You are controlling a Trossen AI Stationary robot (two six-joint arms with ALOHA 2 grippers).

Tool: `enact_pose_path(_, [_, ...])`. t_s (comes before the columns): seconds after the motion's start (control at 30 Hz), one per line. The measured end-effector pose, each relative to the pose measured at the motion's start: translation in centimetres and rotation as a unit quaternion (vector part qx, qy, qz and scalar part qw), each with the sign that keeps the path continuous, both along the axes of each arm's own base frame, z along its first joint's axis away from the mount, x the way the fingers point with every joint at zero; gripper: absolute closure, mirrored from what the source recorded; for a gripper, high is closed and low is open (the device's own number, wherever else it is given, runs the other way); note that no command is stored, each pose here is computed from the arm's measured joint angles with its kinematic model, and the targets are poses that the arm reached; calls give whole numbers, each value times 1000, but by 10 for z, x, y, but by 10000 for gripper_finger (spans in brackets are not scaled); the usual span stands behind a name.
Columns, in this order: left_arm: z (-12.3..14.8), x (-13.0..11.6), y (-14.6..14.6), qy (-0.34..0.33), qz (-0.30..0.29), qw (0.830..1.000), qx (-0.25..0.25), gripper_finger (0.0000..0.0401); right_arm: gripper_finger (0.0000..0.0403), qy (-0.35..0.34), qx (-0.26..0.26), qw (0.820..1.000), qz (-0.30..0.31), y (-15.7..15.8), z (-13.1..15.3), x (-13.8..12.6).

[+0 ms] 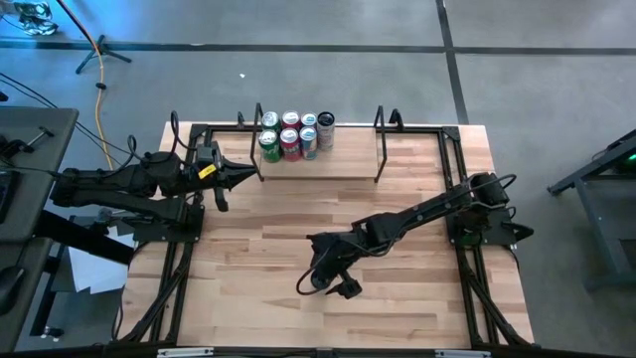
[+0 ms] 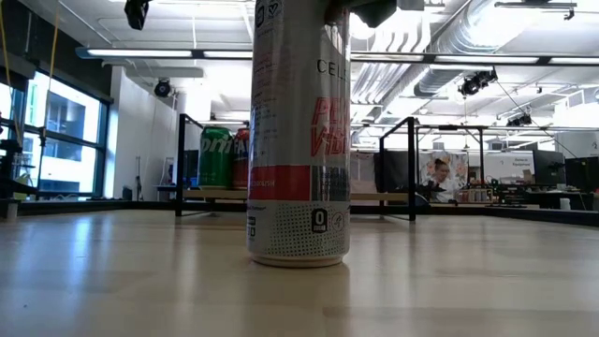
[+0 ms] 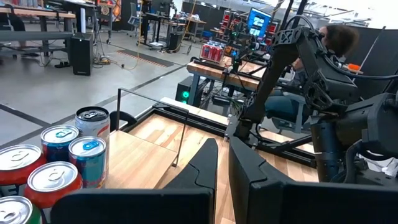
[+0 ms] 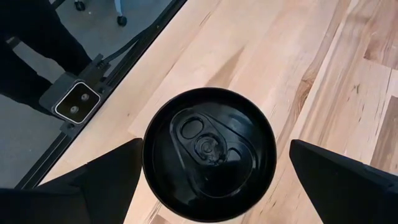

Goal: Place canned beverage on shelf
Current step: Put the white pink soda can on the shelf aligned with the white pink soda can

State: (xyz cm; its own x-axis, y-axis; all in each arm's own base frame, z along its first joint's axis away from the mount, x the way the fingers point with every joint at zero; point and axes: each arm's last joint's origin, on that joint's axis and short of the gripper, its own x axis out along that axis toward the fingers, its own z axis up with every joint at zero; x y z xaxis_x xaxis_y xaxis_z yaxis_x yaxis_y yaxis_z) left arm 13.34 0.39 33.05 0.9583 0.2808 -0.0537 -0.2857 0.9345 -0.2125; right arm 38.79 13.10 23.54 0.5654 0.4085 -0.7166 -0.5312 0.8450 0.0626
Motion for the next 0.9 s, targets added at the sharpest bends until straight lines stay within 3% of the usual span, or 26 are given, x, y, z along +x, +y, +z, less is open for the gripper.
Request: enact_pose_path(0.9, [0, 0, 0, 0, 0, 1000, 0, 398, 14, -22, 7, 1000, 0, 1, 3, 3])
